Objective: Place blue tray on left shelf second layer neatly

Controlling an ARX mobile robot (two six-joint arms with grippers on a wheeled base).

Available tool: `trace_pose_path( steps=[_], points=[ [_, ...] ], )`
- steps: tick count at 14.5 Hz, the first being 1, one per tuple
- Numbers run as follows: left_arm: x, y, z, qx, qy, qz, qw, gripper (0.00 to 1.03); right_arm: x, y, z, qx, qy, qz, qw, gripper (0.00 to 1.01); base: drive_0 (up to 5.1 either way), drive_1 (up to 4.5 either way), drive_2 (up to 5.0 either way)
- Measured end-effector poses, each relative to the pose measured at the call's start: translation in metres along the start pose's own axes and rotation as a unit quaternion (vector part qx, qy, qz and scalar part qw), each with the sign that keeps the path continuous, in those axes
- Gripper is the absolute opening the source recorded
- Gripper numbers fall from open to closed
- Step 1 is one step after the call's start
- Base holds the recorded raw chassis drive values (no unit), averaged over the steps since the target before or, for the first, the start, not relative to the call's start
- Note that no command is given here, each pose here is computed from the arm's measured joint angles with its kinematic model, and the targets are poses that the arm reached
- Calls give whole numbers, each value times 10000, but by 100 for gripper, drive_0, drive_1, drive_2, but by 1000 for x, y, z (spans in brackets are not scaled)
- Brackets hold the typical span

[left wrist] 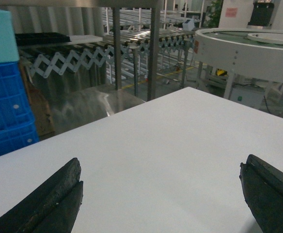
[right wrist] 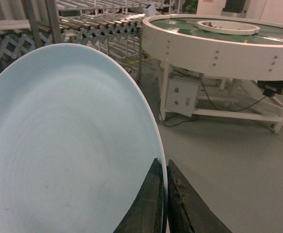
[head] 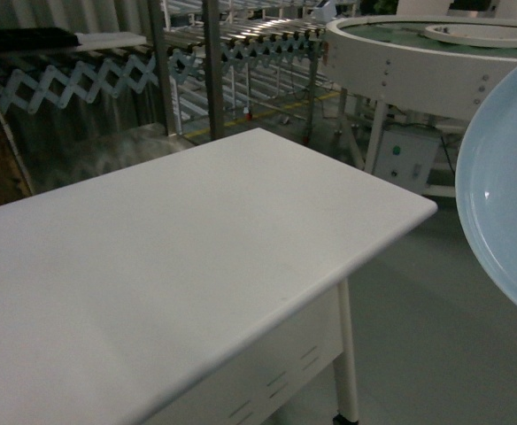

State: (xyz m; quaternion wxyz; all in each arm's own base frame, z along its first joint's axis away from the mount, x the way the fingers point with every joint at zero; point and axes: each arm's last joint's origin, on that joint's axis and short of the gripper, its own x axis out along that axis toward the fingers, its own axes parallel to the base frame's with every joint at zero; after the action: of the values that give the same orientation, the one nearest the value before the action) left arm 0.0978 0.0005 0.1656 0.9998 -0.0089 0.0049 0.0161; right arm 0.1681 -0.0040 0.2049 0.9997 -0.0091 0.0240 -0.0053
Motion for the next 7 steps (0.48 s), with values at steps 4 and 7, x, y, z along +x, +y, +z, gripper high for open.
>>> trace_pose_path(
  steps=[4,7],
  points=[
    [0,0,0,0,6,6,10000,98,0,0,0,0,-15,2,10000,2,293,-311,-453],
    [0,0,0,0,-5,-13,10000,98,0,0,0,0,10,-21,10000,2,301,-264,-461]
  ],
)
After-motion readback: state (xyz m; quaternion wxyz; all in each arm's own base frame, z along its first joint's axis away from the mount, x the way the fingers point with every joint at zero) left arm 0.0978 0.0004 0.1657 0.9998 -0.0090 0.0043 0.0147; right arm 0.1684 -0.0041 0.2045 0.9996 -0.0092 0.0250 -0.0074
